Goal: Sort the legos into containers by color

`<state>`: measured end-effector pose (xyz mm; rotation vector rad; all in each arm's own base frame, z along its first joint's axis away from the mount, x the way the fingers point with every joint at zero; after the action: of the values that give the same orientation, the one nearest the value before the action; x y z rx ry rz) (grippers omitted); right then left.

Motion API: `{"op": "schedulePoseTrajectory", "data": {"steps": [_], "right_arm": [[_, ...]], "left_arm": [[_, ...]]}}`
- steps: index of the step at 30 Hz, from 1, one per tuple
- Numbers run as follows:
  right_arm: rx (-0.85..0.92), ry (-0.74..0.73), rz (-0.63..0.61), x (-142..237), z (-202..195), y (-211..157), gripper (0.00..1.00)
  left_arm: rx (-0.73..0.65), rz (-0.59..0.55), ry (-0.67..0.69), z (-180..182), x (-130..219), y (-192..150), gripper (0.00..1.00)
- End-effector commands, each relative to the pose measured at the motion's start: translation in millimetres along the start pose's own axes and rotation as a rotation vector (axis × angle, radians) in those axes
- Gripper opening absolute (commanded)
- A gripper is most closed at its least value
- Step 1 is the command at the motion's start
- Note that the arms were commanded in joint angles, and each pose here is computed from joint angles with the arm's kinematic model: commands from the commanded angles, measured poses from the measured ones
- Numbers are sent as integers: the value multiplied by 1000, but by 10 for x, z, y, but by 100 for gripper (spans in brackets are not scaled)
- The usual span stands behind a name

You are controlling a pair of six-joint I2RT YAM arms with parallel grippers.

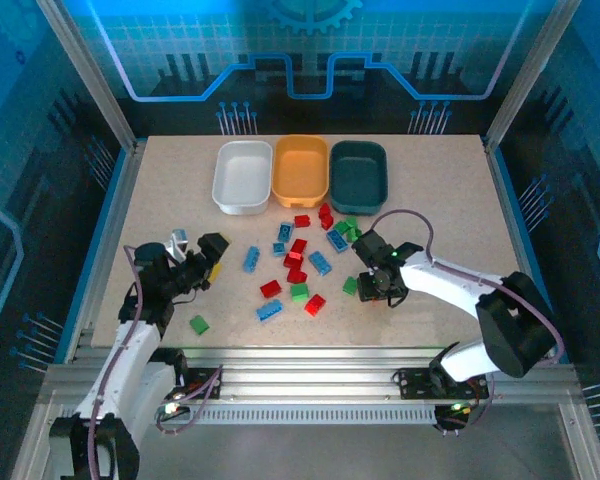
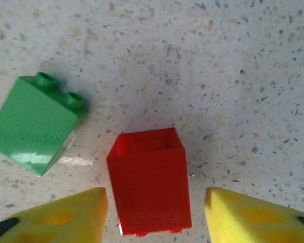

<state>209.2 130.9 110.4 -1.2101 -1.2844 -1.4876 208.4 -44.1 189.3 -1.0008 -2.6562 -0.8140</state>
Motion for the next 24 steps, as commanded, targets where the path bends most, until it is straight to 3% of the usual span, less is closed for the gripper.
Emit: {"op": "schedulePoseTrajectory", "data": {"steps": [1, 6, 10, 17, 24], "right_arm": [[2, -32, -13, -65, 4, 51, 49], [3, -26, -24, -50, 36, 118, 31], [-11, 6, -111, 166, 44, 314, 27], [-112, 143, -292, 570, 135, 1314, 26], [-94, 115, -308, 271, 410, 2338, 24]], "left_arm": [[-15, 18, 33, 32, 13, -57, 99], [-20, 29, 31, -7, -10, -19, 99], [-25, 43, 28, -56, -54, 0, 99], [-167, 172, 79, -311, -364, -142, 99], [-231, 308, 57, -517, -793, -293, 99]]}}
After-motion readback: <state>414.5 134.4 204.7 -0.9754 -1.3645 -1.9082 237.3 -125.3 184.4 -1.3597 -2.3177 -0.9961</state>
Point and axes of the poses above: each hand's point on the last joint's axis, 136 mm out from that joint toward the fingers, its own x axis back along the fingers, its own z axis along the line the jaws close on, y = z × x, the point moved 8 cm from there along x, back along the fingers, and after that the axes turned 15 degrees about -x, right-handed, at the moved point
